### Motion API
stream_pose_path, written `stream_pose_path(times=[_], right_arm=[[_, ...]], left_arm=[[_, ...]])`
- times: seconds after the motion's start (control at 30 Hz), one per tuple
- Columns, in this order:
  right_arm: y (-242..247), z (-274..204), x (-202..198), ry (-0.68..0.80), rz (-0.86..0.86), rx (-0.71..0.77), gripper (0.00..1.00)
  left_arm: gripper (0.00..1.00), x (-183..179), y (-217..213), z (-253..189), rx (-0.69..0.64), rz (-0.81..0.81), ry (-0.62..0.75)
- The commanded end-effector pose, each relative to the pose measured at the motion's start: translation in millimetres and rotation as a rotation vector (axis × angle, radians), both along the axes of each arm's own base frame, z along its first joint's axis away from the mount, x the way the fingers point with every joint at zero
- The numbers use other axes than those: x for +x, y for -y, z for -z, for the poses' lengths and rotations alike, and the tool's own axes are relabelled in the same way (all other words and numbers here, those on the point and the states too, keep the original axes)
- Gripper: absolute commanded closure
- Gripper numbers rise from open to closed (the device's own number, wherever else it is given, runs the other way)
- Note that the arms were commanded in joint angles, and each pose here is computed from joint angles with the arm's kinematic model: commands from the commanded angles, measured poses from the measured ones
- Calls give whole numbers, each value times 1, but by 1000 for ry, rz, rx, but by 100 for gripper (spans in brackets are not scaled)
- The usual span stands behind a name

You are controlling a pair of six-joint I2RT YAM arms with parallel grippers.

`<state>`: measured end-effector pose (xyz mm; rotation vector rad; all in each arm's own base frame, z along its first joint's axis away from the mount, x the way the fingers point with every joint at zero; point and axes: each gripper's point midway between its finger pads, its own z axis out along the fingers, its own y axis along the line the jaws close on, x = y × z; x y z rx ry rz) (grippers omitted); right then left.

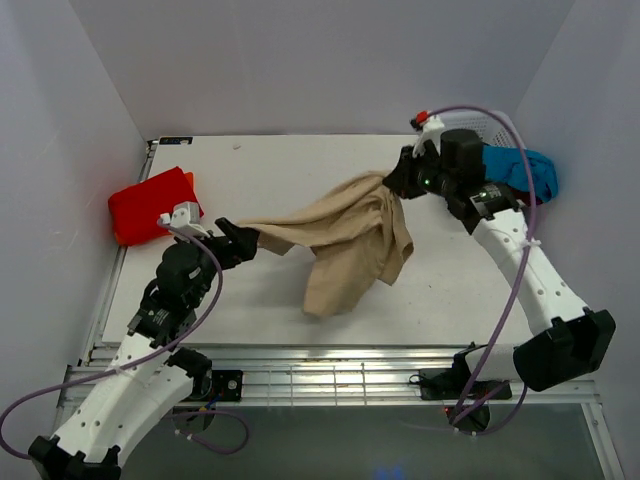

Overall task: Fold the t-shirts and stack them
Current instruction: Move the tshirt to the center of the board

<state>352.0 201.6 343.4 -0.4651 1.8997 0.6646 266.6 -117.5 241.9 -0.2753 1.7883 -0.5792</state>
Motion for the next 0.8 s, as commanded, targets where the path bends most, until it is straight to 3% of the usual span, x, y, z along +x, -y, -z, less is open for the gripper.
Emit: stream_pose_path(times=[0.0,0.07,0.13,0.17,0.2,0.23,0.37,0.77], right_arm=[[43,131,14,-223,262,-176,89],[65,203,3,-354,349,-287,71],[75,231,-3,-411,400,-328,38],[76,239,-6,-421,404,-339,9],[77,246,-13,-428,398,-349,7],[73,242,-12,-393,385,-338,7],[63,195,-29,-232,330,-240,7],[87,122,-104,-68,337,-81,5]], left_arm=[[2,-14,-12,-30,-54,-40,49],[2,-15,-13,-27,-50,-41,52],[2,-9,-9,-6,-24,-33,29],[2,-6,-4,6,-14,-9,15],[2,-2,2,12,-7,15,25],[2,1,8,46,23,38,-48],[2,-1,25,97,11,109,-132],[2,12,39,140,92,166,-107]])
